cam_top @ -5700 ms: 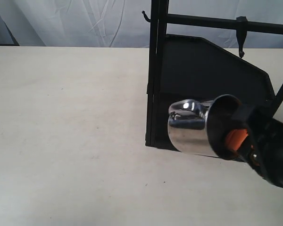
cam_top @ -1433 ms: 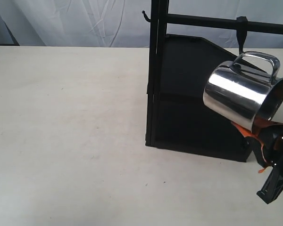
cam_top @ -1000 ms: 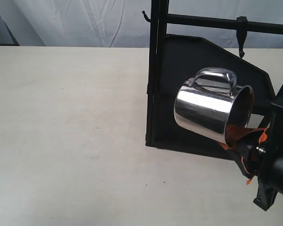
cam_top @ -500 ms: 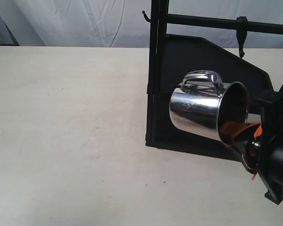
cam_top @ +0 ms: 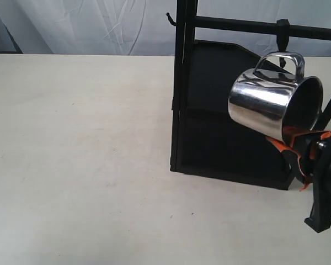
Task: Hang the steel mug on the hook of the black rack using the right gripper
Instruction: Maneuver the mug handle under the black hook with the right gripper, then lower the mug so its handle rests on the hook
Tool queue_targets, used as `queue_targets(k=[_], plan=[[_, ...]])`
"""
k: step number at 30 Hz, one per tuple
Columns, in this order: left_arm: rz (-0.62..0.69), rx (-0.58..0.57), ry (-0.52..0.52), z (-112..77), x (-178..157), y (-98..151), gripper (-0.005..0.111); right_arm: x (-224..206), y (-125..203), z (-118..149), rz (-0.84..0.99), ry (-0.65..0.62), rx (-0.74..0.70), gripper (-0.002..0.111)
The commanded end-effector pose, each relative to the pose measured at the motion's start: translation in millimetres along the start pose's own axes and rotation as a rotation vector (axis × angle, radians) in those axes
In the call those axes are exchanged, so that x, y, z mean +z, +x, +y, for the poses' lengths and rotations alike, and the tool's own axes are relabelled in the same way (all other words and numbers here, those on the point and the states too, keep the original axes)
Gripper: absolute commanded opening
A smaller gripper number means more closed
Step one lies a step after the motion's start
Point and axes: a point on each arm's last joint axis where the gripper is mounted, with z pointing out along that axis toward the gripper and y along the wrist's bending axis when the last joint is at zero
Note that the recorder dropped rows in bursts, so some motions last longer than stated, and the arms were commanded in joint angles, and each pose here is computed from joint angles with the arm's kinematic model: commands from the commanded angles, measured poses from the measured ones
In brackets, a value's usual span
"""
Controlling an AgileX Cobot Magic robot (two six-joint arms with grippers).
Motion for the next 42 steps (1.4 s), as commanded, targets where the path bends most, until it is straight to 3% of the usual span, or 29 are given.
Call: queue_targets(k=[1,14,19,24,30,42], plan=[[-0.010,-0.001,0.004,-0.2,-0.4,-0.6,0.002,0.0,-3.0,2.7,-0.037,-0.012,0.045,-0.001],[-0.010,-0.001,0.004,-0.2,-0.4,-0.6,0.002,0.2,-10.0,2.0,-0.120,-0.012,0.111,-0.001],[-0.010,-0.001,0.004,-0.2,-0.4,-0.6,0.002,6.7,-11.0,-19.3,-0.134,0.080,0.125,-0.001],[-0.010,-0.001,0.004,-0.2,-0.4,-0.6,0.002,7.1,-11.3,-21.1,-0.135,0.087,0.120,-0.001],[-0.010,-0.001,0.004,-0.2,-0.4,-0.6,0.002,8.3,-16.8,-22.1,-0.192,0.087,-0.077,-0.001],[-0.010,-0.001,0.004,-0.2,-0.4,-0.6,0.002,7.5,-20.3,-22.5,-0.233,0.090,-0.054,-0.001]])
